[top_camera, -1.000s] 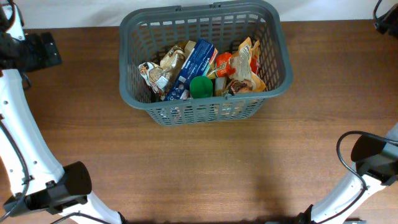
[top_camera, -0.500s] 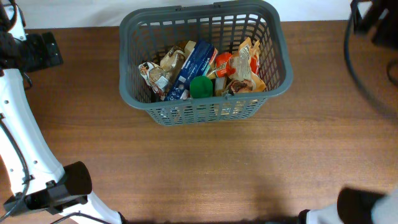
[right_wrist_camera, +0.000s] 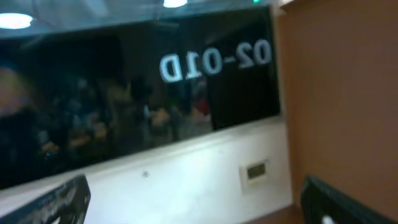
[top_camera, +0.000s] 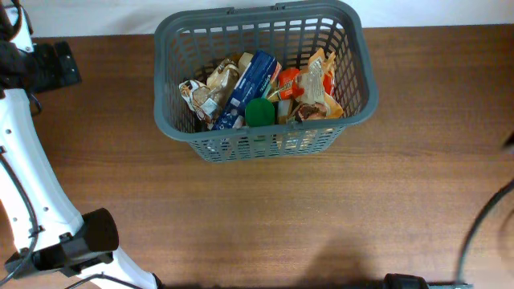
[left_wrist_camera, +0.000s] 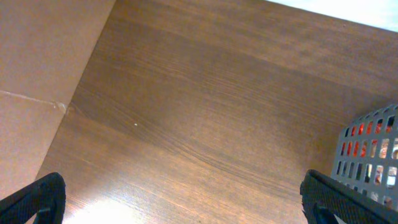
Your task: Pack container
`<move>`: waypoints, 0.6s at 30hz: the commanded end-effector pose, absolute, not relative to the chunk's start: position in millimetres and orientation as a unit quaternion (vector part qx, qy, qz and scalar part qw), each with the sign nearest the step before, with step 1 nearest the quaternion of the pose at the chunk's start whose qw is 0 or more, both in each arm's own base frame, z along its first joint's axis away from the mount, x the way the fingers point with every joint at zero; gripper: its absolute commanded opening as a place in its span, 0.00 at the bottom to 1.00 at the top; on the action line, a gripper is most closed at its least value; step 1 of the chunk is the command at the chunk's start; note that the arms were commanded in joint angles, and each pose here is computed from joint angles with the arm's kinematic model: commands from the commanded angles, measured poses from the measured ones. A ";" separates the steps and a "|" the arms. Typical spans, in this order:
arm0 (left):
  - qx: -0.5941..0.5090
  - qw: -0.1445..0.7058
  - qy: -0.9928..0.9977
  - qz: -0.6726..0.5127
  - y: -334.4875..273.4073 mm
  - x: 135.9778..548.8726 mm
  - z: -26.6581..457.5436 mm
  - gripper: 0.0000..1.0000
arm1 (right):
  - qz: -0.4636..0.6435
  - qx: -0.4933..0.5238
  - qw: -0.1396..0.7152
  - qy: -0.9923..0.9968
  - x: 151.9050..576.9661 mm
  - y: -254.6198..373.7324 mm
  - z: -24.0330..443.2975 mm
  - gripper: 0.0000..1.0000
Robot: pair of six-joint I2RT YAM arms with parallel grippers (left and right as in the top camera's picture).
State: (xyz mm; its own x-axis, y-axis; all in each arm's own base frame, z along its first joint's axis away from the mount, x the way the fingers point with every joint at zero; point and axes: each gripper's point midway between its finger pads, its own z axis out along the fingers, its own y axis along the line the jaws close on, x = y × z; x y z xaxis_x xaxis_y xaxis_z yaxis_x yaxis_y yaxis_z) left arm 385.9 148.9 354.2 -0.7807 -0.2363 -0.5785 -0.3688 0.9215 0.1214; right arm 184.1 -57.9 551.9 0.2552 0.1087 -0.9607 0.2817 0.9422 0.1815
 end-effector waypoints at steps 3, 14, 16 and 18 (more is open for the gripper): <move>-0.169 0.293 0.934 0.117 150.2 381.7 358.1 0.99 | -0.080 0.194 0.724 0.657 185.3 -69.9 399.0 0.99; -0.169 0.293 0.934 0.118 150.2 381.7 358.1 0.99 | 0.055 0.346 0.649 0.676 204.0 -70.5 207.7 0.99; -0.169 0.293 0.934 0.117 150.2 381.7 358.1 0.99 | 0.066 0.354 0.638 0.681 206.8 -68.8 191.6 0.99; -0.169 0.293 0.934 0.118 150.2 381.7 358.1 0.99 | 0.060 0.357 0.624 0.692 209.3 -69.2 174.3 0.99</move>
